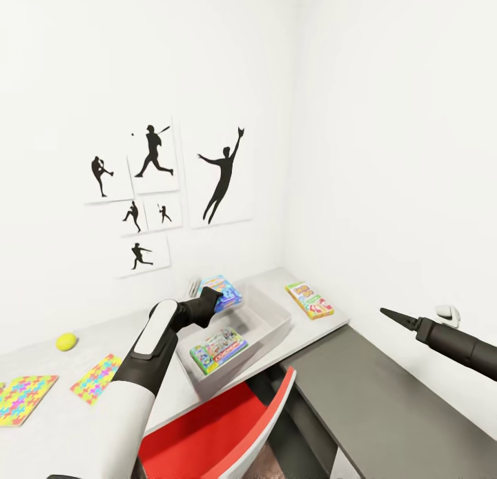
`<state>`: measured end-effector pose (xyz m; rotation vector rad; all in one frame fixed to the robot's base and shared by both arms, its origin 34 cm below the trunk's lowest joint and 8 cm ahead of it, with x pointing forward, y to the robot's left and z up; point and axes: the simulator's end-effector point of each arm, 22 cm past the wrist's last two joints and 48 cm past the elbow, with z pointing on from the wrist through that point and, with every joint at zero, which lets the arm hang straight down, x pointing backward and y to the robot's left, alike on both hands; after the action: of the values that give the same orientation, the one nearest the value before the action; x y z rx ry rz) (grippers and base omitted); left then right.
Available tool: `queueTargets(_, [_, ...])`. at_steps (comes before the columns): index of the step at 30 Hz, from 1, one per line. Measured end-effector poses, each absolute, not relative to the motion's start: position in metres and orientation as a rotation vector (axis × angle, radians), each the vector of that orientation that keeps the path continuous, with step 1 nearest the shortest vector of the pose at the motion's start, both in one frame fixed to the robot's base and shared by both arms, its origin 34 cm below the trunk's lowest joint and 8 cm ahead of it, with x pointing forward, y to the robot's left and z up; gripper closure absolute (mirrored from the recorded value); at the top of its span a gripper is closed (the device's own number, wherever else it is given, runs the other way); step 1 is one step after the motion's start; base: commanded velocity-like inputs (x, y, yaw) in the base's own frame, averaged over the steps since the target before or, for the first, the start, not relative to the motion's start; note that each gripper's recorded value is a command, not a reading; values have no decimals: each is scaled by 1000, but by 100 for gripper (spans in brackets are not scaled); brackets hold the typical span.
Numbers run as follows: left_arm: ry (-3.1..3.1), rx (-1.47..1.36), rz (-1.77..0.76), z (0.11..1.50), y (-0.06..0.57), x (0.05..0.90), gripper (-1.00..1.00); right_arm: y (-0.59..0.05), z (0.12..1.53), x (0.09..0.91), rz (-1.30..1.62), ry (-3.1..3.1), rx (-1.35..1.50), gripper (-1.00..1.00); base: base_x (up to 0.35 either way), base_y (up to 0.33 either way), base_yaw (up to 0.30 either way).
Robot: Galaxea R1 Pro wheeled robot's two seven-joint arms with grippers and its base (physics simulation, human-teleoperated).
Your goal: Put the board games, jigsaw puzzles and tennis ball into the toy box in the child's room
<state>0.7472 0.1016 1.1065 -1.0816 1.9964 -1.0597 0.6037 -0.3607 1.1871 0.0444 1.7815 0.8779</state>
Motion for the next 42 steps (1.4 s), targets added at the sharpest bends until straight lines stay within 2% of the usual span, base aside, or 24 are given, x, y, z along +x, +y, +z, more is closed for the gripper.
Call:
queueTargets(8, [2001, -1088, -1061, 1103, 101, 748, 100, -361, 1185, 605, 878, 1786, 48, -100, 0, 0, -23])
queueTargets(24, [1998, -1092, -1057, 1102, 105, 749, 100, -361, 1184, 605, 878, 1786, 49, -100, 0, 0, -185])
queueTargets(42, [1968, -1143, -1064, 1100, 120, 752, 100, -362, 1182, 606, 878, 1789, 51, -100, 0, 0, -18])
